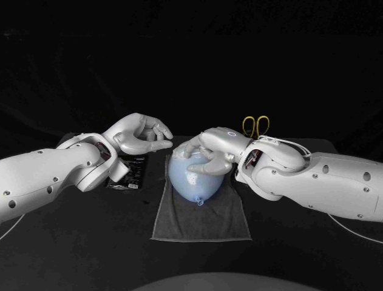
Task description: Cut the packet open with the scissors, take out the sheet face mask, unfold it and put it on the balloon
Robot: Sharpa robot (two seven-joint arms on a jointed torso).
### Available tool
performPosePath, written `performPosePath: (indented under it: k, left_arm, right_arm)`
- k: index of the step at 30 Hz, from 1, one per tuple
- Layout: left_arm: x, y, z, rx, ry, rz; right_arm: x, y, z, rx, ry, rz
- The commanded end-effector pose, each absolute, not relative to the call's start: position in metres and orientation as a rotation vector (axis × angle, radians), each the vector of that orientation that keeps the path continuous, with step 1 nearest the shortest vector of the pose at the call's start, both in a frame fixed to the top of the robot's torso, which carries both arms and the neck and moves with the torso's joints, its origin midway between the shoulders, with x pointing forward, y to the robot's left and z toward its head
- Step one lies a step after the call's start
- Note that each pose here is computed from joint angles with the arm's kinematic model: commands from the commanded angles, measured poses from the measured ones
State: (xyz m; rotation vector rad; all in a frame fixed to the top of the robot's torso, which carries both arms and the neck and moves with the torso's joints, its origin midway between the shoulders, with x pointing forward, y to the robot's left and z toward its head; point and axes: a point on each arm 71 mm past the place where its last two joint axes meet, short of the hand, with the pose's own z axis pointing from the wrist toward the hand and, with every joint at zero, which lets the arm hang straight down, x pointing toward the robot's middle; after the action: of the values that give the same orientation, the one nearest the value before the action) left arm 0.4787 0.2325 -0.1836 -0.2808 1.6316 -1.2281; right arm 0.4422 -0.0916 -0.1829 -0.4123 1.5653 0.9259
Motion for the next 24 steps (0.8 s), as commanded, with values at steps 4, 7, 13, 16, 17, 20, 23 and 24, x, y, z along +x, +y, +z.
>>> performPosePath:
  k: [4,7,13,16,17,20,23,24]
  left_arm:
    - [0.477,0.230,-0.182,-0.285,1.612,-1.257]
    - [0.477,0.231,-0.182,-0.288,1.612,-1.258]
    - [0.477,0.232,-0.182,-0.296,1.613,-1.256]
    - [0.477,0.232,-0.182,-0.300,1.614,-1.255]
    - [0.477,0.233,-0.182,-0.301,1.614,-1.255]
    - [0.477,0.233,-0.182,-0.303,1.616,-1.254]
    - [0.477,0.233,-0.182,-0.304,1.618,-1.256]
    - [0.477,0.233,-0.182,-0.304,1.618,-1.256]
  right_arm:
    - [0.448,-0.093,-0.181,-0.415,1.528,0.841]
    - [0.449,-0.093,-0.178,-0.386,1.485,0.853]
    - [0.447,-0.093,-0.173,-0.361,1.440,0.896]
    - [0.446,-0.094,-0.172,-0.354,1.433,0.914]
    - [0.445,-0.094,-0.172,-0.351,1.431,0.919]
    - [0.445,-0.095,-0.171,-0.341,1.425,0.929]
    - [0.446,-0.097,-0.170,-0.328,1.422,0.927]
    - [0.447,-0.098,-0.170,-0.325,1.423,0.924]
